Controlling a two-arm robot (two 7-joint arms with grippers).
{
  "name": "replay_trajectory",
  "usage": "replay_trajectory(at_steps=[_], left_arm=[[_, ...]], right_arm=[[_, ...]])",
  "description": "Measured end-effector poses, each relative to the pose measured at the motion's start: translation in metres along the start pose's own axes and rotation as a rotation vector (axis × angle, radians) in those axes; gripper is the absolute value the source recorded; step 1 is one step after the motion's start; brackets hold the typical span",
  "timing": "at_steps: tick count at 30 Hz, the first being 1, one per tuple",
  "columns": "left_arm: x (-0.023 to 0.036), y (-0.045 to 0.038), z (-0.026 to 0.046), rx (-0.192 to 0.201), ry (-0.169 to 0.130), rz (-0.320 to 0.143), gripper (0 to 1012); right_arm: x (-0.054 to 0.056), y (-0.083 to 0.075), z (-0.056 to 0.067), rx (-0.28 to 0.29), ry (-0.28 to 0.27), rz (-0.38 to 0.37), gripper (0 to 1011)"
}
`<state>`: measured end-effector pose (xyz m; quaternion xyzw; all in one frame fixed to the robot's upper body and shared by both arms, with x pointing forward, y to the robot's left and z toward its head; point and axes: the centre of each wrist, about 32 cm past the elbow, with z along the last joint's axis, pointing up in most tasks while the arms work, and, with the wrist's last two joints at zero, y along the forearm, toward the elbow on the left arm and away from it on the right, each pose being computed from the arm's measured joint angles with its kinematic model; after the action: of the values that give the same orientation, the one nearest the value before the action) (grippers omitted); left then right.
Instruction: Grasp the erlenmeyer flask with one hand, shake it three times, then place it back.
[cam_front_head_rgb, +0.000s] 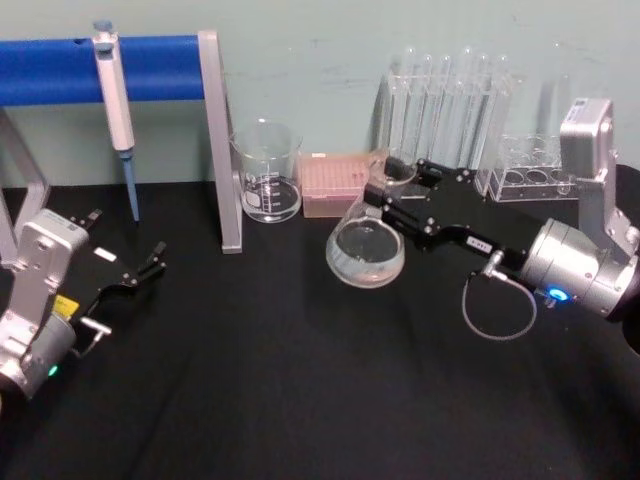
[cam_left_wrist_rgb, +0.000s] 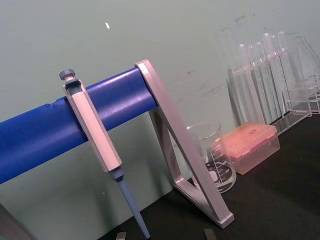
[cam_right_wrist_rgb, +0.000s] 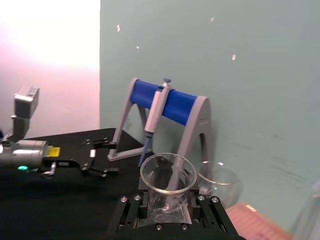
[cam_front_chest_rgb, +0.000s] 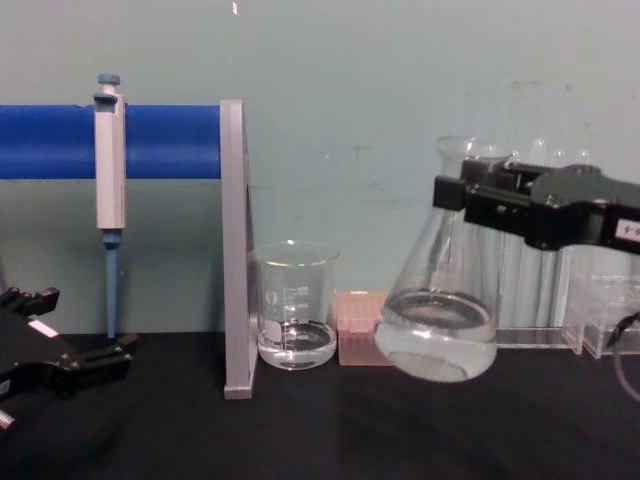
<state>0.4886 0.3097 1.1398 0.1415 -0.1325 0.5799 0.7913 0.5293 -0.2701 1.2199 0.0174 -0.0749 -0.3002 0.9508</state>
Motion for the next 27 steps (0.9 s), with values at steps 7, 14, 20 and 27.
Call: replay_trajectory(at_steps=[7,14,20,27], left_arm=[[0.0000,0.0000,0.0000,0.000,0.000,0.000,1001],[0.0000,0.0000,0.0000,0.000,0.000,0.000,1001],[0.0000,0.0000,0.0000,0.000,0.000,0.000,1001],[0.0000,0.0000,0.0000,0.000,0.000,0.000,1001]], right_arm=[[0.004,-0.006,0.005,0.004,-0.006,-0.044,448],[0.005,-0.009,0.005,0.006,-0.009,-0.057,448],[0.005,-0.008,0.004,0.006,-0.006,-0.047,448],[0.003,0.003,0.004,0.010,-0.001,0.039,448]])
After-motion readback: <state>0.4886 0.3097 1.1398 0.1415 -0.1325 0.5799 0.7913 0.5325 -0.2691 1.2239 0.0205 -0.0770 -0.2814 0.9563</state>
